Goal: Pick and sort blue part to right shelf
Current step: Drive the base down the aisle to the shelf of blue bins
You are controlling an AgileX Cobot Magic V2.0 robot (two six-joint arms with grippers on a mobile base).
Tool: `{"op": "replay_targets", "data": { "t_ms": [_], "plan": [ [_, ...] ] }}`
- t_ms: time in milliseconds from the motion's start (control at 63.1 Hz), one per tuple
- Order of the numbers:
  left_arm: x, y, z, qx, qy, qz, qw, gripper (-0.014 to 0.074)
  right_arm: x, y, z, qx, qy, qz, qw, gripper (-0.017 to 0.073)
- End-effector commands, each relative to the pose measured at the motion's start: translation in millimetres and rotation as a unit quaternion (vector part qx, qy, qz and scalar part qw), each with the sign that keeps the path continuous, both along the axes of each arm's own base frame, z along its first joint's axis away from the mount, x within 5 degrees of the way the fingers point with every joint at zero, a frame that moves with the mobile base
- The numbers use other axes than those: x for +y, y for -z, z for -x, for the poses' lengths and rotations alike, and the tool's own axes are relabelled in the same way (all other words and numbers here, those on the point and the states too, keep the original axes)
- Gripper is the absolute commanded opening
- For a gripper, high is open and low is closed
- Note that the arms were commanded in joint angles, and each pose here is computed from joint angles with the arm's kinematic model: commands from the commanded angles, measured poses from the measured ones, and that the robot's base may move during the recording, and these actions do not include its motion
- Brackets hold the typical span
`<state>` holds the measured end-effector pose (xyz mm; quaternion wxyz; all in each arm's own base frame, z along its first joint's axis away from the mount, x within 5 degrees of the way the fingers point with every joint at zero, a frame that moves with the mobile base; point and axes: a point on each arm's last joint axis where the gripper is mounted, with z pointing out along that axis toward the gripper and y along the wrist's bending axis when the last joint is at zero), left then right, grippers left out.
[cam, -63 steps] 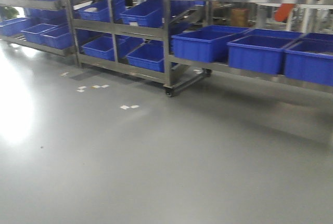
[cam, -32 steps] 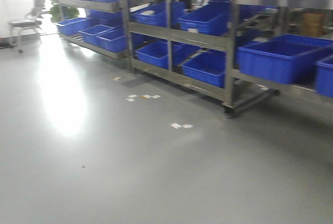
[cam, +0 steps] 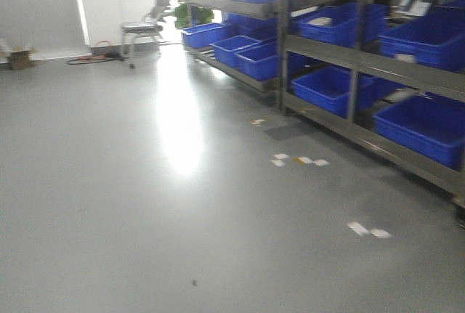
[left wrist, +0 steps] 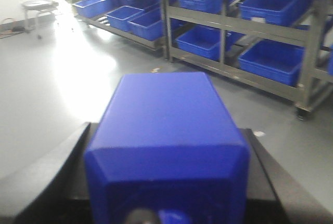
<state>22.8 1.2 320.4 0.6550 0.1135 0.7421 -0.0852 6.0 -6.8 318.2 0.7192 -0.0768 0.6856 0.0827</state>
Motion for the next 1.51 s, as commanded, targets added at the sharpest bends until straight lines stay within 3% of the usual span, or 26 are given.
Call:
{"op": "replay_targets", "data": {
  "t_ms": [0, 1490],
  "plan": [
    [-1.0, -16.1, 0.7, -0.048, 0.007, 0.016, 0.999, 0.0251, -0.5, -16.1, 3.9, -0.058, -0.002, -0.003, 0.998, 0.0160],
    [-1.0, -16.1, 0.7, -0.048, 0.007, 0.016, 0.999, 0.0251, -0.5, -16.1, 3.9, -0.058, -0.002, -0.003, 0.998, 0.0160]
  ]
}}
